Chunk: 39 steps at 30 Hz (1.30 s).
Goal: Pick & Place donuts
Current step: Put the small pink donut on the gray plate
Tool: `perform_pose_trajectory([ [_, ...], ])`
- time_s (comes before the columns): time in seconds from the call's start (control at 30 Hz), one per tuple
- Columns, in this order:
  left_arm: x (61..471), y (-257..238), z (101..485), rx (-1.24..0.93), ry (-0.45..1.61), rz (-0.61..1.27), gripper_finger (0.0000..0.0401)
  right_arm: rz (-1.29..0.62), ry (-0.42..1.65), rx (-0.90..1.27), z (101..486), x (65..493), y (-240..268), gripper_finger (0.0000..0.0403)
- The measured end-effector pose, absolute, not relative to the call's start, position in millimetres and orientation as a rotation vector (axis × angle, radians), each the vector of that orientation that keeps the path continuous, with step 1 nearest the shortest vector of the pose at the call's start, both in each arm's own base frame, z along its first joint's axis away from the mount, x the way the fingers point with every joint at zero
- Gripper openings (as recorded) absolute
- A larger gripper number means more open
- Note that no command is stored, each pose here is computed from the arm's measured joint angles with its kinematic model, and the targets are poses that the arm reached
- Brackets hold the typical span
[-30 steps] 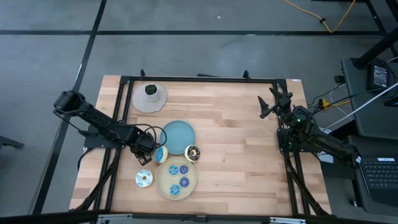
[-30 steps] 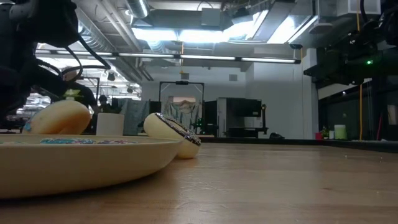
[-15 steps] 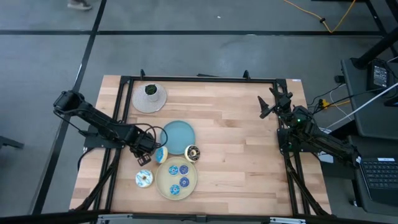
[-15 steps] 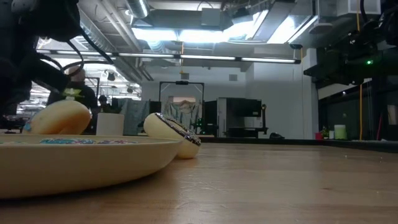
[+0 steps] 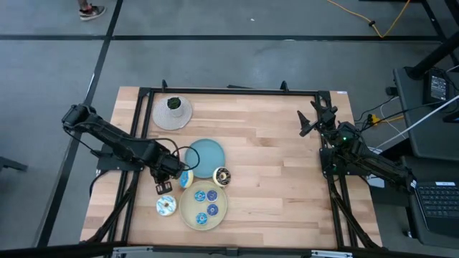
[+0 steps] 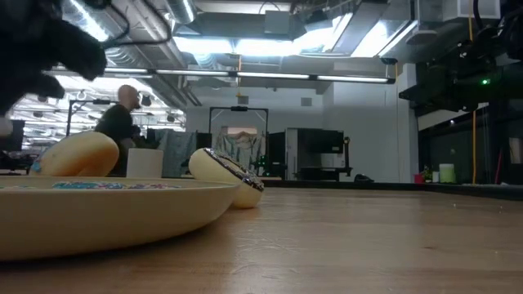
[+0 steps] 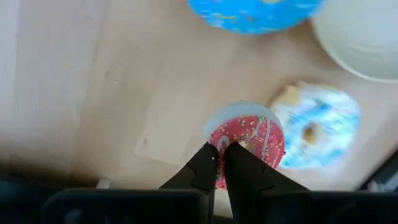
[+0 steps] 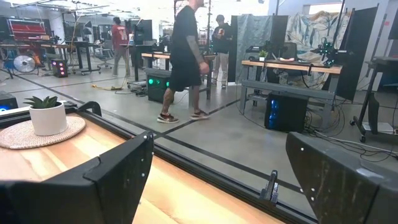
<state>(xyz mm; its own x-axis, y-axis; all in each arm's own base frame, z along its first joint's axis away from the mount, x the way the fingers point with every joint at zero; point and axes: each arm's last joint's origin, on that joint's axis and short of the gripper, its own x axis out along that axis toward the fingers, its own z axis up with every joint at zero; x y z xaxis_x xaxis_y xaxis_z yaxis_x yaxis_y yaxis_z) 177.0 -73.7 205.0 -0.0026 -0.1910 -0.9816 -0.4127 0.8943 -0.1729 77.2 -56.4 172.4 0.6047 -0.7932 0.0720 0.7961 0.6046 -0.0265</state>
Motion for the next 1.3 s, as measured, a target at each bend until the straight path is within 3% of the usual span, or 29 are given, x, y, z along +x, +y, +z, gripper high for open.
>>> perform_pose_trajectory([
  [0.73, 158, -107, 315, -0.282, 1.608, 0.04, 0.002, -0.92, -0.055, -0.058, 172, 77, -56, 0.0365],
  [1.3, 152, -151, 383, -0.365, 1.553, -0.115, 0.002, -0.92, -0.055, -0.058, 172, 77, -56, 0.0365],
])
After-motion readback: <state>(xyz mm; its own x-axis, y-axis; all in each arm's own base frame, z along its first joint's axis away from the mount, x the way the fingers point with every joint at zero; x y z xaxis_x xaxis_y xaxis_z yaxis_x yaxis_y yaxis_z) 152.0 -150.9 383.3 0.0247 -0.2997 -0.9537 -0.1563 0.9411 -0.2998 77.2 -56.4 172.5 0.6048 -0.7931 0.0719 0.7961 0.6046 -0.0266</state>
